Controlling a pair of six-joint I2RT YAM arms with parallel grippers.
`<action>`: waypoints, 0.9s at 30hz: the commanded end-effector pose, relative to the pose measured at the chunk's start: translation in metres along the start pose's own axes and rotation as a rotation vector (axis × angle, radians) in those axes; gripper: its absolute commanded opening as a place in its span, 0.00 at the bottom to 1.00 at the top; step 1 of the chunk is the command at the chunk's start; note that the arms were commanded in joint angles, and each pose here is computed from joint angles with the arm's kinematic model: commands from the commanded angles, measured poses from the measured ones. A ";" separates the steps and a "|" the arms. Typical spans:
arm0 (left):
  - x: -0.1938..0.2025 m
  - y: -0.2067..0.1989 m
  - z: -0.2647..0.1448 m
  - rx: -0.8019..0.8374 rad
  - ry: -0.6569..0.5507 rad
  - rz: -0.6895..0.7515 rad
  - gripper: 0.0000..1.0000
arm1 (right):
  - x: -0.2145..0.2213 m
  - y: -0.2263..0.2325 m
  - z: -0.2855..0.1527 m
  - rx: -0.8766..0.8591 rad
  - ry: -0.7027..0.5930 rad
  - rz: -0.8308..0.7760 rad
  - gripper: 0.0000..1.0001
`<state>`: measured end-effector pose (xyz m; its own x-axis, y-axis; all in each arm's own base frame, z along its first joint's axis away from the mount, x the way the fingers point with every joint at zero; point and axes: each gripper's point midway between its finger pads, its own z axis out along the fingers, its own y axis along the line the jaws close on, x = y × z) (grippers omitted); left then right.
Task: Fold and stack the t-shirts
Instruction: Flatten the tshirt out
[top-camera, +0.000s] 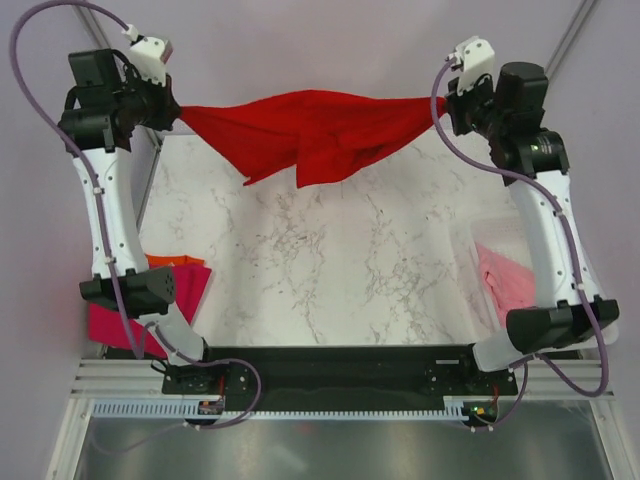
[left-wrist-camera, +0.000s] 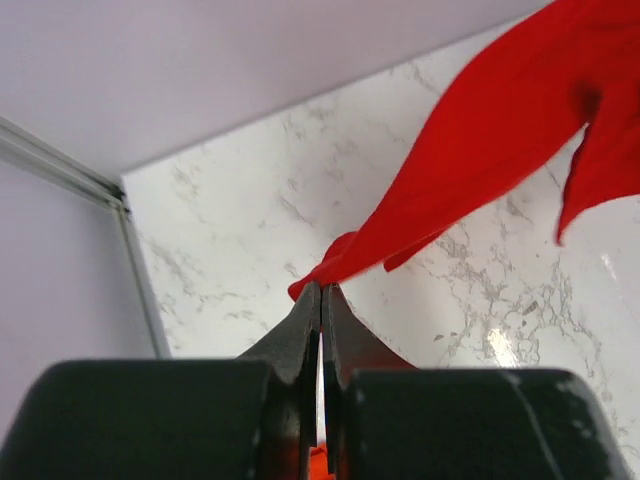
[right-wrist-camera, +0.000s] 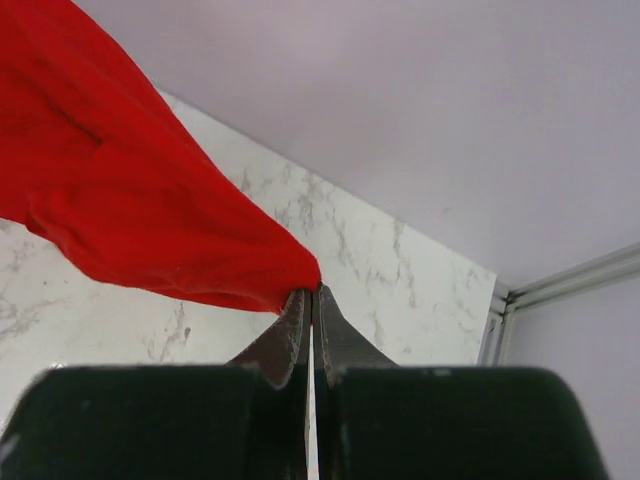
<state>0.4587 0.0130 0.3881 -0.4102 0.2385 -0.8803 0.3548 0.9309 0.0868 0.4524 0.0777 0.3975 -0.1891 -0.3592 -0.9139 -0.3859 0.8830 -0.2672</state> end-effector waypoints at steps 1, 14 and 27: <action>-0.019 0.000 -0.042 -0.063 -0.059 0.091 0.02 | -0.061 -0.006 -0.047 0.041 -0.207 0.017 0.00; -0.117 -0.017 -0.199 -0.338 -0.497 0.298 0.02 | -0.104 0.002 -0.189 0.146 -0.436 0.067 0.00; -0.008 -0.016 0.000 0.034 -0.155 0.171 0.02 | 0.038 0.023 -0.009 -0.004 -0.057 0.076 0.00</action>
<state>0.4124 0.0045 0.4774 -0.0541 0.3425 -0.9379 0.3262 0.8939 0.3076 0.3893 0.0742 0.4333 -0.0291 -0.2392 -0.9705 -0.3240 0.9208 -0.2173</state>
